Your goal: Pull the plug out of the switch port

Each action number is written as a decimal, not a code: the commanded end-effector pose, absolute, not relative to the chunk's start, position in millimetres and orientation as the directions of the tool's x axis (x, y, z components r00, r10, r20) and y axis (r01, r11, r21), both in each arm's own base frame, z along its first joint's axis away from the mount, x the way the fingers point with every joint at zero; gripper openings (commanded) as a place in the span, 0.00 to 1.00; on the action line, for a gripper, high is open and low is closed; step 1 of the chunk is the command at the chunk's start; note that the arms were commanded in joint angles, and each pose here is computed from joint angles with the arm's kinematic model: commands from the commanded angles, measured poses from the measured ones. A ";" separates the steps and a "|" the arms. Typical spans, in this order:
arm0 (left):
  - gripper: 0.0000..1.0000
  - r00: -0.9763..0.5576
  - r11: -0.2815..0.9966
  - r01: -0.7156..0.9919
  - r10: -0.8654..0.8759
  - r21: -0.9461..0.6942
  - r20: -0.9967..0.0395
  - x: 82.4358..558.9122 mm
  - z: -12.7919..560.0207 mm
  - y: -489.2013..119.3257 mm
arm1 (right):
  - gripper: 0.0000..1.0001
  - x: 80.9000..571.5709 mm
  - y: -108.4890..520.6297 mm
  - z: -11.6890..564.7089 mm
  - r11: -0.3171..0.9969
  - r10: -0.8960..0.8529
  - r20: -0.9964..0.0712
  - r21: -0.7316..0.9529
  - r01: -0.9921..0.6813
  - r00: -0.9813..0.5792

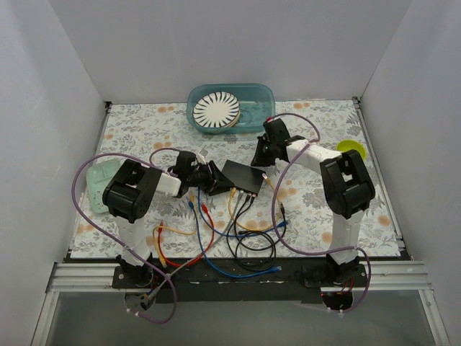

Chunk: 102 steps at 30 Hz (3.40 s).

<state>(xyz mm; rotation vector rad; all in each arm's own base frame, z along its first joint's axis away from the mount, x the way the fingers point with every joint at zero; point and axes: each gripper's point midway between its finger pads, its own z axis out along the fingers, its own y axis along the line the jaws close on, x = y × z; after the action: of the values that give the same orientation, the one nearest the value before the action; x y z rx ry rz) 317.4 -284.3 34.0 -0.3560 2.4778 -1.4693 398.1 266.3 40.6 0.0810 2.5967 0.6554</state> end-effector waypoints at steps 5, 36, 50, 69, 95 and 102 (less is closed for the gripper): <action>0.39 -0.952 0.487 -0.089 -0.298 -0.869 -0.070 293.6 24.2 -277.3 | 0.11 364.8 313.6 93.1 0.740 0.084 -0.406 0.637 -0.216 -0.910; 0.30 -0.938 0.557 -0.149 -0.340 -0.817 -0.061 307.5 -7.9 -281.4 | 0.09 329.9 298.7 5.2 0.830 -0.014 -0.235 0.539 -0.143 -0.972; 0.04 -0.946 0.569 -0.145 -0.318 -0.810 -0.055 303.5 -16.0 -280.7 | 0.09 329.8 299.1 2.5 0.831 -0.019 -0.229 0.538 -0.143 -0.973; 0.00 -0.950 0.567 -0.119 -0.304 -0.815 -0.073 294.8 -7.4 -277.4 | 0.09 291.9 293.7 16.6 0.863 -0.173 -0.289 0.417 -0.286 -0.942; 0.36 -0.818 0.660 -0.098 -0.480 -0.745 -0.318 287.3 85.2 -213.3 | 0.10 341.3 299.0 88.4 0.839 -0.053 -0.536 0.434 -0.329 -0.842; 0.49 -0.806 0.570 0.003 -0.485 -0.822 -0.339 323.7 130.7 -231.7 | 0.11 383.9 291.8 99.1 0.839 0.064 -0.523 0.489 -0.237 -0.850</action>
<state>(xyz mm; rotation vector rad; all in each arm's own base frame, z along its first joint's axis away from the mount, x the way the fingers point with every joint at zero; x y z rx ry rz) 308.3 -220.5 112.2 -0.4283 2.3032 -1.1189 347.2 294.6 79.1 -0.2344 2.5578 0.7348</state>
